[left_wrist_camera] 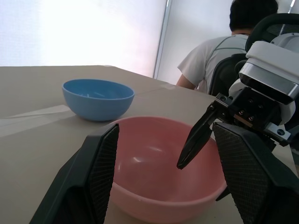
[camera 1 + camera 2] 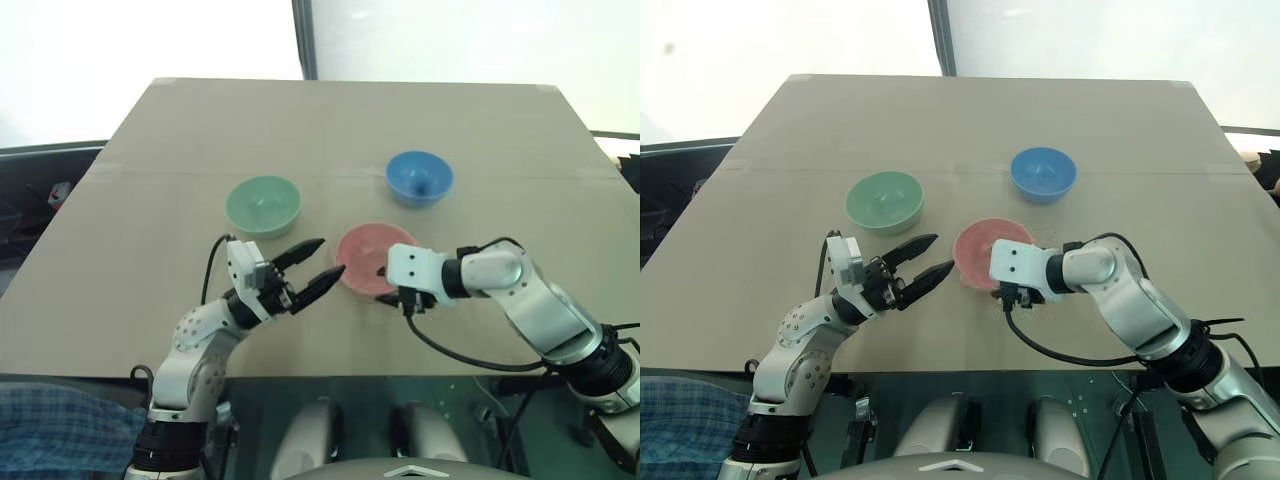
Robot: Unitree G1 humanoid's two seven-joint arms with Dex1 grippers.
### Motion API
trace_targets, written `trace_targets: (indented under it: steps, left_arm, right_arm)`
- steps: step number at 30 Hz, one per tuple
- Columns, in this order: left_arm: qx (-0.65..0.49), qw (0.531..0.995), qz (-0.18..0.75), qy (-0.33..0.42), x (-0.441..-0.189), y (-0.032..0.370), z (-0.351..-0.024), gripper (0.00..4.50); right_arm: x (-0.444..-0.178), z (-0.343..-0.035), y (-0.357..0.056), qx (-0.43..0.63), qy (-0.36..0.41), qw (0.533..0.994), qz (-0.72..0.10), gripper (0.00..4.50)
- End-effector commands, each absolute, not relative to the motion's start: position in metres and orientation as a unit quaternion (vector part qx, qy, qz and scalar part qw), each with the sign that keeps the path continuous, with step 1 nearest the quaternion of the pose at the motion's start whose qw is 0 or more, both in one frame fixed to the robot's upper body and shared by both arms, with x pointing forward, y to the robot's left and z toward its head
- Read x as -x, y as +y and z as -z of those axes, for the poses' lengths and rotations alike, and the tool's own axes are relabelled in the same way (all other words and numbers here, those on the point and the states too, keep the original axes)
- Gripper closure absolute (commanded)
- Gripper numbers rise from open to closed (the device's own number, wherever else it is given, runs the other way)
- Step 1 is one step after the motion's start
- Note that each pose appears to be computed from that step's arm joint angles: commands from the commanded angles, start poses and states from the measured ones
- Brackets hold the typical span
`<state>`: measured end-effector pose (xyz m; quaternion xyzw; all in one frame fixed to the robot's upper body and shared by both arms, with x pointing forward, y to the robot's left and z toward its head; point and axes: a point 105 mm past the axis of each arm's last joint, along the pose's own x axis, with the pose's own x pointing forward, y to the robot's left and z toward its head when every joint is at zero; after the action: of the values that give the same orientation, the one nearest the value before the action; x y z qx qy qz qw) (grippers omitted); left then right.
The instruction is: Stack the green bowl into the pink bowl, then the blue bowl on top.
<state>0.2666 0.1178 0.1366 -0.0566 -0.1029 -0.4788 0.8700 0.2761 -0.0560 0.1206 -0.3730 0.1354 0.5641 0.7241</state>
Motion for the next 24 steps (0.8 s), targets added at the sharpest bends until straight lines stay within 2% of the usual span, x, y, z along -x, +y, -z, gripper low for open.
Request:
trace_targets:
  steps: [1,7,10,13,16,21,24]
  left_arm:
    - [0.054,0.867,0.482,-0.115,-0.265,0.117,-0.142,1.12]
    - [0.053,0.867,0.481,-0.116,-0.265,0.118,-0.143,1.12]
    - [0.05,0.872,0.473,-0.117,-0.268,0.119,-0.145,1.12]
    - [0.044,0.876,0.467,-0.113,-0.273,0.119,-0.151,1.12]
    - [-0.025,0.898,0.431,-0.084,-0.293,0.123,-0.153,1.12]
    - [-0.099,0.926,0.359,-0.063,-0.326,0.135,-0.167,1.12]
    - [-0.192,0.925,0.328,-0.006,-0.339,0.146,-0.162,1.12]
  right_arm:
    - [-0.277,-0.14,-0.054,0.366,0.106,0.736,-0.56,0.1]
    - [-0.271,-0.161,-0.061,0.288,0.1,0.774,-0.555,0.1]
    - [-0.273,-0.174,-0.08,0.225,0.096,0.813,-0.528,0.1]
    - [-0.269,-0.199,-0.102,0.161,0.054,0.833,-0.526,0.1]
    - [-0.271,-0.225,-0.134,0.11,0.002,0.862,-0.495,0.1]
    - [-0.265,-0.243,-0.169,0.099,-0.043,0.878,-0.466,0.1]
    - [-0.259,-0.248,-0.181,0.094,-0.049,0.881,-0.462,0.1]
